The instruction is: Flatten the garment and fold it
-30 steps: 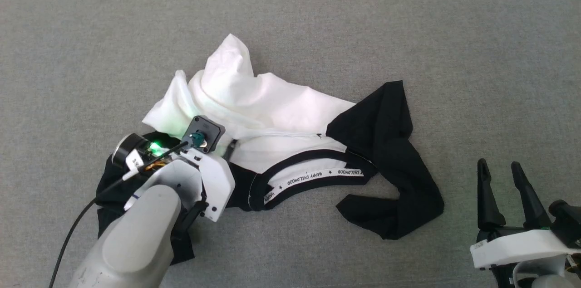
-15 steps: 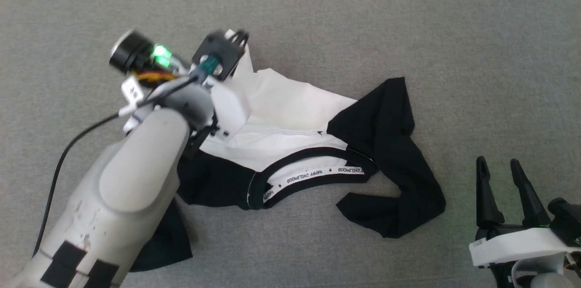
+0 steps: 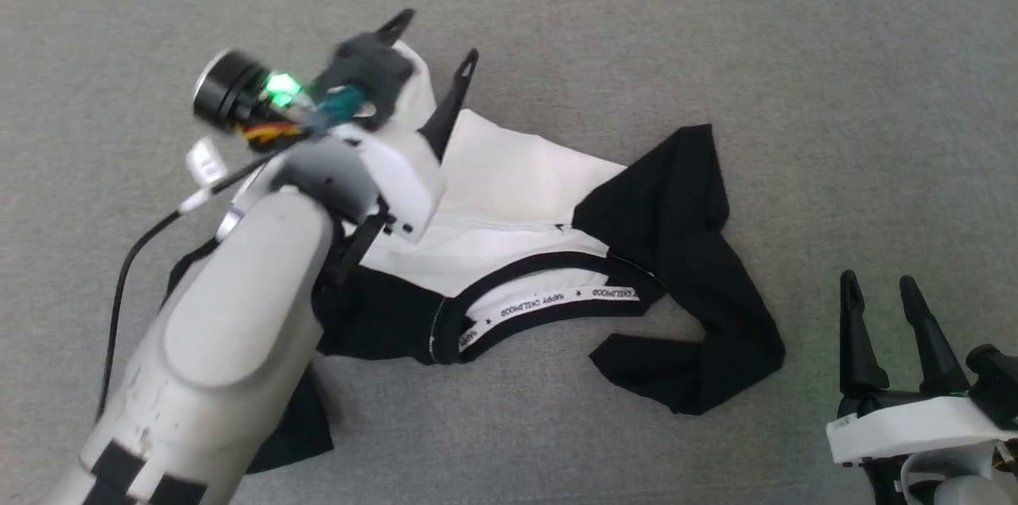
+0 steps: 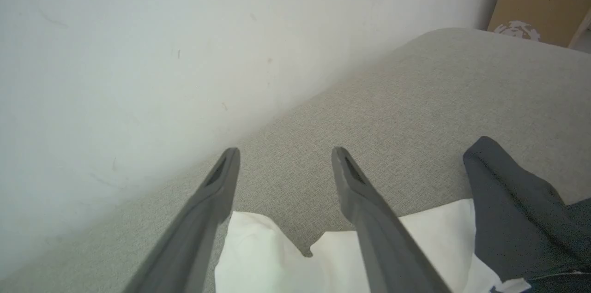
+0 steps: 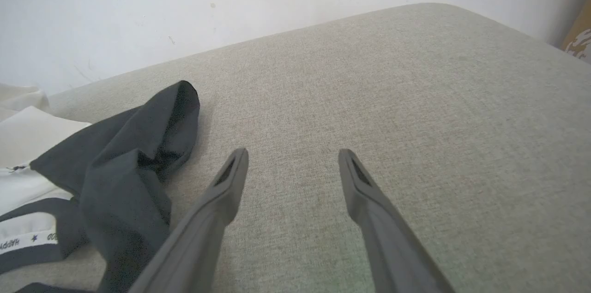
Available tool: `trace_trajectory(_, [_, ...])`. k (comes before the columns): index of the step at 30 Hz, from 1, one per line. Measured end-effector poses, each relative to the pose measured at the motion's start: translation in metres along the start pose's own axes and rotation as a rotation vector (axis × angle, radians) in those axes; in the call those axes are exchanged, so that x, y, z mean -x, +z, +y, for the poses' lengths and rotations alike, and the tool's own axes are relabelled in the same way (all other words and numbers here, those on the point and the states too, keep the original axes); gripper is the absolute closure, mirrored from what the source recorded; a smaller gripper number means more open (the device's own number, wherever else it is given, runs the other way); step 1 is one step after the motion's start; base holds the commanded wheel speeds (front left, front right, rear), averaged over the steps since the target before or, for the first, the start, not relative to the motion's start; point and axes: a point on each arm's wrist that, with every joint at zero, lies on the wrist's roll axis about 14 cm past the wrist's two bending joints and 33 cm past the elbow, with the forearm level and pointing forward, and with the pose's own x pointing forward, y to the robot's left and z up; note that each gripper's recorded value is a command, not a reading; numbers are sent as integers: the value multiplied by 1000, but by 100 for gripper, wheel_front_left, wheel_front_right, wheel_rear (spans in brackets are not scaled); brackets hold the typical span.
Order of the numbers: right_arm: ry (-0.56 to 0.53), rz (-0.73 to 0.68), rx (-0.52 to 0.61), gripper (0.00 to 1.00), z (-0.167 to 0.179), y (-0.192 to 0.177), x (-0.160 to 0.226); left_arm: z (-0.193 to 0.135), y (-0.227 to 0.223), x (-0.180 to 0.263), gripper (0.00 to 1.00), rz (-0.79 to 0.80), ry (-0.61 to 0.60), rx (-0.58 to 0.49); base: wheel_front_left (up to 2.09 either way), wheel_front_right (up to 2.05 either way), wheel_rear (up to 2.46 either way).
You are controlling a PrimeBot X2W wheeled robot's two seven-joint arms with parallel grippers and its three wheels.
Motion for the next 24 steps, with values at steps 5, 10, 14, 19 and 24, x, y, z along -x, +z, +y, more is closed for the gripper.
trace_trajectory(5, [24, -7, -4, 0, 8, 2, -3, 20, -5, 30, 0, -5, 80, 149, 0, 0, 0])
trace_trajectory(10, [48, -9, -3, 0, 16, 2, -4, 42, -36, 78, 0, 104, 185, 201, 0, 0, 0])
trace_trajectory(14, [79, 4, -5, 0, 27, -2, -7, 36, -70, 108, 0, 208, 233, 294, 0, 0, 0])
trace_trajectory(19, [97, 11, 8, 0, 32, -5, -8, 23, -89, 110, 0, 262, 234, 362, 0, 0, 0])
trace_trajectory(24, [90, 10, 20, 0, 29, -4, -7, 13, -109, 108, 0, 322, 223, 399, 0, 0, 0])
